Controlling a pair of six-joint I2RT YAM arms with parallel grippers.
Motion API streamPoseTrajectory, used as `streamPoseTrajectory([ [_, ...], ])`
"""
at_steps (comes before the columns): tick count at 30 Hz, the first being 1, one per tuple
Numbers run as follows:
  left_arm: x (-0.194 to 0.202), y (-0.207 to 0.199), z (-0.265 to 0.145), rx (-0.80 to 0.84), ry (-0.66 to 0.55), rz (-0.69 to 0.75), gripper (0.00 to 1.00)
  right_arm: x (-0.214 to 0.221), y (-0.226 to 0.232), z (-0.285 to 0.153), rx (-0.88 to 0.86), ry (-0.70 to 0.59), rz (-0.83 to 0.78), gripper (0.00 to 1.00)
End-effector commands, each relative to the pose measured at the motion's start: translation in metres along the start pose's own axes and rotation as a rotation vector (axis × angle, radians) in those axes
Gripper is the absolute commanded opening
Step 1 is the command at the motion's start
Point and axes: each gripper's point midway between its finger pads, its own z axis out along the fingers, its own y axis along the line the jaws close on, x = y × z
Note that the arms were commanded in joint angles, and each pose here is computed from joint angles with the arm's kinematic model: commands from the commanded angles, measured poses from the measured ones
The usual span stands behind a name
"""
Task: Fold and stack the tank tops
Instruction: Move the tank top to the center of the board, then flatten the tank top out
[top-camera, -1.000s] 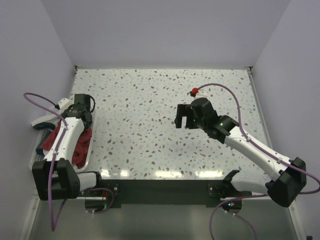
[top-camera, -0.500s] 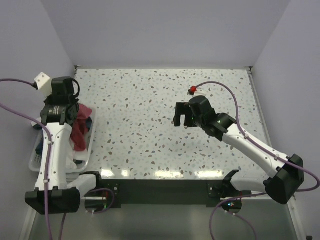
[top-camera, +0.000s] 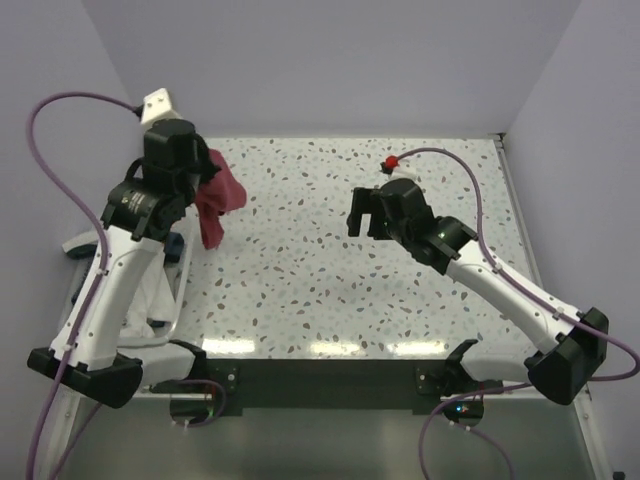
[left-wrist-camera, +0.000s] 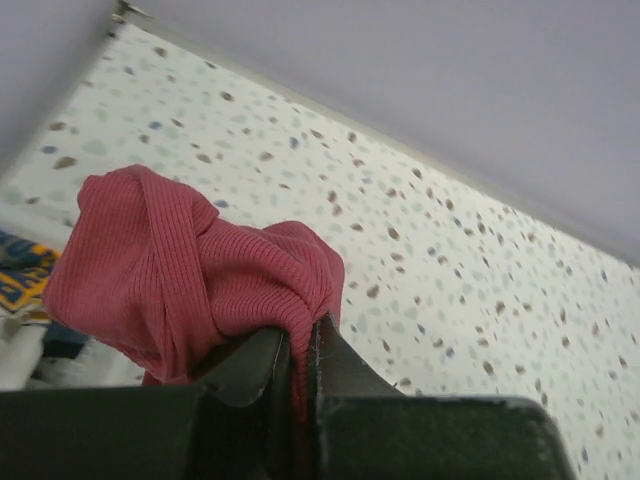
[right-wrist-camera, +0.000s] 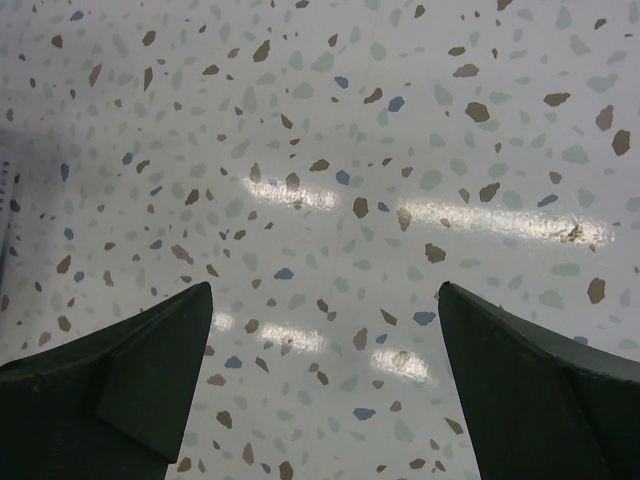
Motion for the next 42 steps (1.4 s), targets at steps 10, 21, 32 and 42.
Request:
streamPoseTrajectory([
  [10,0.127,-0.108,0.034,0.295,0.231,0.091,0.59,-0.031,-0.032,-0.023,0.148,-0.151,0.027,0.98],
  [21,0.239,-0.043,0.066,0.265,0.505,0.062,0.71,0.058,-0.044,0.045,0.199,0.079,0.009,0.95],
  [32,0.347,-0.044,0.017,0.361,0.722,0.123,0.56,0.102,-0.076,0.109,0.164,0.189,0.117,0.72],
  [42,0.374,-0.025,0.068,0.175,0.711,0.116,0.66,0.121,-0.074,0.144,0.165,0.228,0.172,0.20],
])
